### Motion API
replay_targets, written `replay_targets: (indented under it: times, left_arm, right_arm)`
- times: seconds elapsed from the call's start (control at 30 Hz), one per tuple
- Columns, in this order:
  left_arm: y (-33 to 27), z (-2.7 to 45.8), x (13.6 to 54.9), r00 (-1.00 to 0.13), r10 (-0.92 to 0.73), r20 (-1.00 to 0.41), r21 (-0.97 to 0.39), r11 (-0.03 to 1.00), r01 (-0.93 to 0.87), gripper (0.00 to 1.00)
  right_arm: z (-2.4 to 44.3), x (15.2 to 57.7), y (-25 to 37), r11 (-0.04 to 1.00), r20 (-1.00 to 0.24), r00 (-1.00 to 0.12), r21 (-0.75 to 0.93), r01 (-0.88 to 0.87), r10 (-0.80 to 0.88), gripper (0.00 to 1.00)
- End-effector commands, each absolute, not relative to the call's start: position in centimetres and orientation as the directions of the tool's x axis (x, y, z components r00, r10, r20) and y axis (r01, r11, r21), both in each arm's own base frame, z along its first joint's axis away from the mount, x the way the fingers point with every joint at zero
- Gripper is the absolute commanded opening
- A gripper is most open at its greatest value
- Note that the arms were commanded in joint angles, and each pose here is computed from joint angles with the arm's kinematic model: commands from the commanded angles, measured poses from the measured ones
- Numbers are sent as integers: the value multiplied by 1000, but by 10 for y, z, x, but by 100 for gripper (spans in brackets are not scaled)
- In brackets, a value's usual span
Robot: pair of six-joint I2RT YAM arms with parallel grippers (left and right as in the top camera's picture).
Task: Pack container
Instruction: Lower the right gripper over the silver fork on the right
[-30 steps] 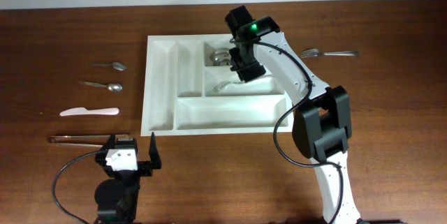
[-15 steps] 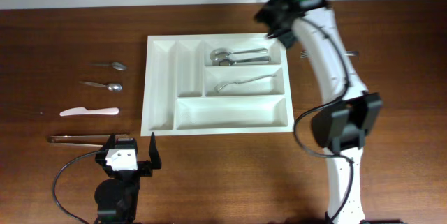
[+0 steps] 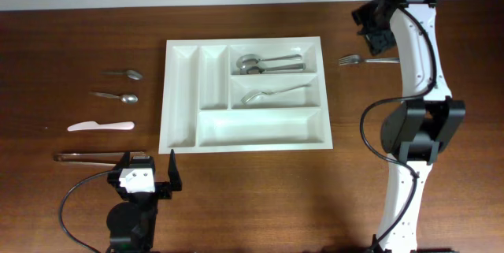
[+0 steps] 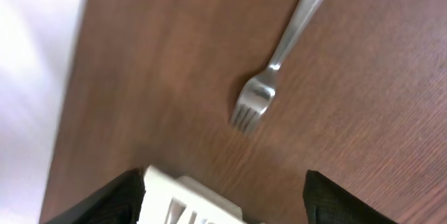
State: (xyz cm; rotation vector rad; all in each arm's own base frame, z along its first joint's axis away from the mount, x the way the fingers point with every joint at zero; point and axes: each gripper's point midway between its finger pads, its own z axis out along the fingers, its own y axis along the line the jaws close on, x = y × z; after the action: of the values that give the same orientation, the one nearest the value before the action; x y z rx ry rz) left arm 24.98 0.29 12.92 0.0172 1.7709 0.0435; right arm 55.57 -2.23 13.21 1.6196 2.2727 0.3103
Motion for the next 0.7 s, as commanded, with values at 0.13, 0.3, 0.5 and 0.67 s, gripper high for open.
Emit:
replay_targets:
  times: [0.13,0.3,0.5,0.67]
  left_arm:
    - [1,129,249,-199,47,-979,48,999,3,99]
    - [1,129,249,-199,47,-979,48,999,4,99]
    - [1,129,249,-199,47,-979,48,999,4,99]
    - [1,129,249,-199,47,-979,48,999,3,99]
  right_arm:
    - [72,560,-13,219,-14,-226,317,923,974,73]
    - [53,565,-21,204,-17,-209,311,928,978,73]
    - [37,565,-43,167,-8,-173,296,940,985,73]
    - [30,563,-55,147,-9,-151,285,947,989,72]
